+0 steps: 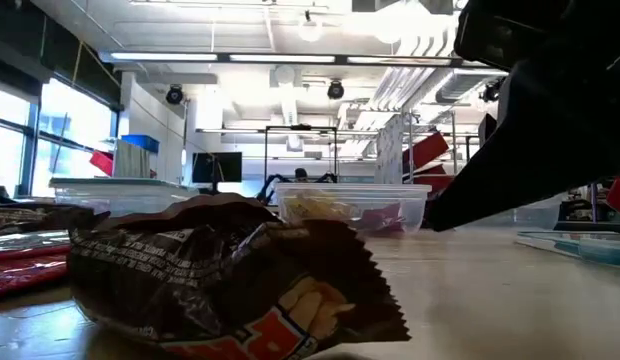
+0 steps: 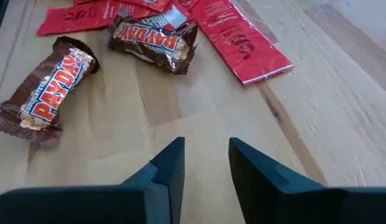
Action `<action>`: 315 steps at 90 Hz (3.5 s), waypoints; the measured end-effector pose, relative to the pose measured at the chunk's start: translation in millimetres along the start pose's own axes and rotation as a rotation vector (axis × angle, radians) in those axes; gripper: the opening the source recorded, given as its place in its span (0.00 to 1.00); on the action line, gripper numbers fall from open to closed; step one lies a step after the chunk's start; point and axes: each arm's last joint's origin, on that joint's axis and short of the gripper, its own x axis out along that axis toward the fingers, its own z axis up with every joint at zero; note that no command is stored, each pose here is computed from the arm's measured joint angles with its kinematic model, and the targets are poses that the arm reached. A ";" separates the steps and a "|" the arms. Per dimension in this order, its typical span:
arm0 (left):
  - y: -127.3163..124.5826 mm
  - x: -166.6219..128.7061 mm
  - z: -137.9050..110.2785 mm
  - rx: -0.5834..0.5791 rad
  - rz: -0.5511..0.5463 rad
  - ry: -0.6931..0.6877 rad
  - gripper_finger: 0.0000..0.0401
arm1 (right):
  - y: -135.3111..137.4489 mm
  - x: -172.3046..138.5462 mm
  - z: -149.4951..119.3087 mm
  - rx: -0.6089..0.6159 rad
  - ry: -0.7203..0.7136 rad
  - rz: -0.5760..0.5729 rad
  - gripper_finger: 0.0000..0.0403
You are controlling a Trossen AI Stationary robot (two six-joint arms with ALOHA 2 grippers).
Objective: Sort candy
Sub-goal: Put the red candy into the center transparent bin
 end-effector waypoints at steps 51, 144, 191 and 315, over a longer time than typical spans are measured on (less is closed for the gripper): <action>7.9 14.8 -0.3 -0.049 0.122 0.002 0.02 | -0.1 0.0 -0.6 -0.001 0.012 0.006 0.23; 92.2 15.5 162.8 -0.080 0.311 -0.411 0.00 | 9.8 -4.0 2.2 0.074 -0.040 0.074 0.23; 217.1 41.9 284.3 -0.118 0.219 -0.548 0.00 | 24.5 -5.2 -40.6 0.099 -0.028 0.056 0.23; 347.2 96.4 335.6 -0.397 0.020 -0.861 0.24 | -8.3 25.0 -21.3 -0.170 0.033 -0.082 0.23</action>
